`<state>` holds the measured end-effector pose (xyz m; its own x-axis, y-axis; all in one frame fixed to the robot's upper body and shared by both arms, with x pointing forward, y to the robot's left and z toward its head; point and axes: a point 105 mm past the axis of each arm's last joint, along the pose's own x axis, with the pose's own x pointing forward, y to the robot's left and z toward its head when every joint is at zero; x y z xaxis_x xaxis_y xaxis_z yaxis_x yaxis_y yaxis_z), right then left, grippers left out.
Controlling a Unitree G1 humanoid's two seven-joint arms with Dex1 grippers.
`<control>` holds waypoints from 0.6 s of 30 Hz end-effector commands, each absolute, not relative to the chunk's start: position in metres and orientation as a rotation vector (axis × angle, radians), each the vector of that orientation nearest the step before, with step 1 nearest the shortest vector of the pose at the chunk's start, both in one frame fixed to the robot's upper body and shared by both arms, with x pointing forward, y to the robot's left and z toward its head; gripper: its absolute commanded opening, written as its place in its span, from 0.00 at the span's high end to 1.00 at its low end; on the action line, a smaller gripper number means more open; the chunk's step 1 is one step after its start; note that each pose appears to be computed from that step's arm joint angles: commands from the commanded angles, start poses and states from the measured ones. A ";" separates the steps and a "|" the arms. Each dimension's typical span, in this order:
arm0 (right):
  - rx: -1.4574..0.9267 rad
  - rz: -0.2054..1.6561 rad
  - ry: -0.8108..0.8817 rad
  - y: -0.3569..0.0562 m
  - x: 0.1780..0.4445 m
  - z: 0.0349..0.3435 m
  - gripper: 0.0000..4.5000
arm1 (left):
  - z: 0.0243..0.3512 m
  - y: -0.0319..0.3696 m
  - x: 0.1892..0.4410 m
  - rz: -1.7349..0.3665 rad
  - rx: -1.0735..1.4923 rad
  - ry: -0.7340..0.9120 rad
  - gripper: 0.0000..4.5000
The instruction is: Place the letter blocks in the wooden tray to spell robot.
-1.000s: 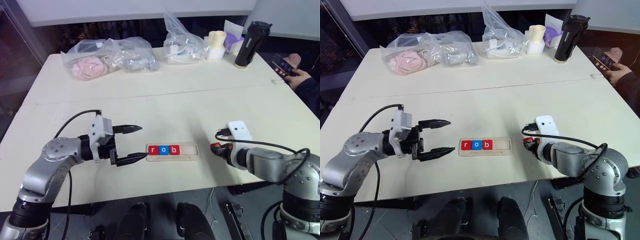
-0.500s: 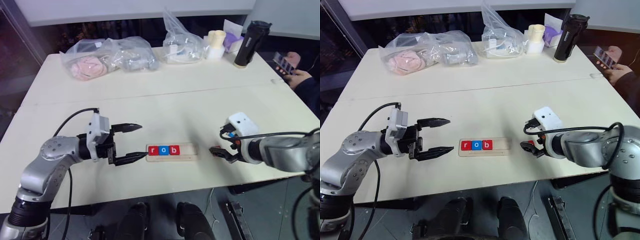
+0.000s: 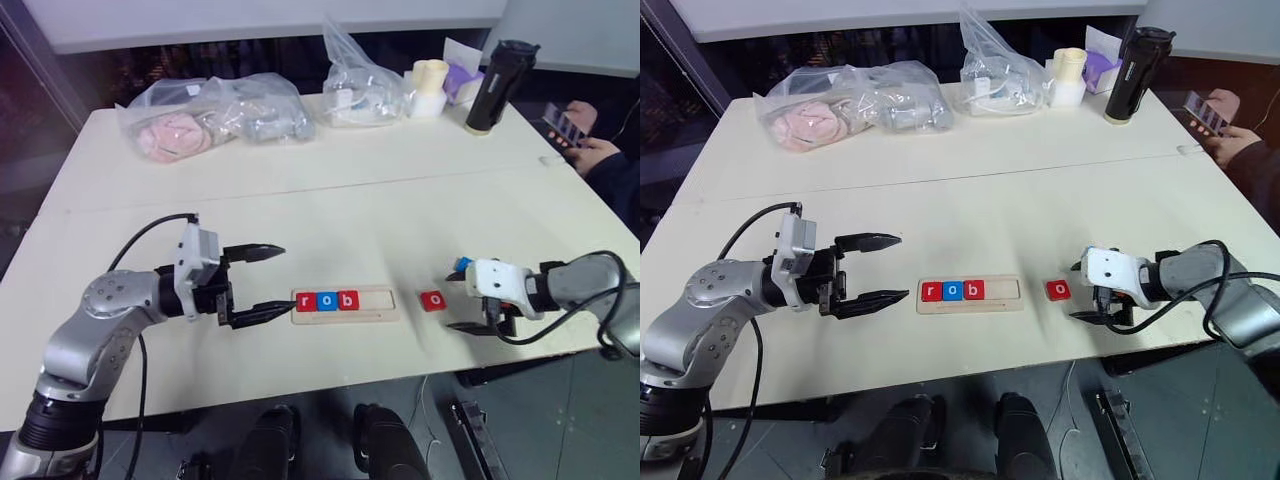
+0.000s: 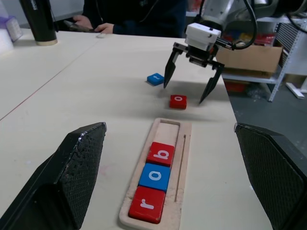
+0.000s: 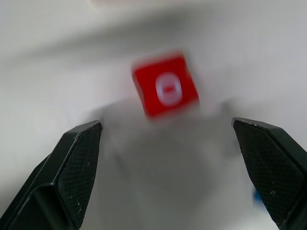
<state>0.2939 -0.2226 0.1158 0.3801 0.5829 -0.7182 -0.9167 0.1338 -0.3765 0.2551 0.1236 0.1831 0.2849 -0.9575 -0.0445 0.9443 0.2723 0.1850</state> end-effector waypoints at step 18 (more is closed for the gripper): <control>-0.920 1.209 0.546 -0.239 0.298 0.114 0.01 | 0.195 0.121 0.253 -1.267 0.233 -0.138 0.00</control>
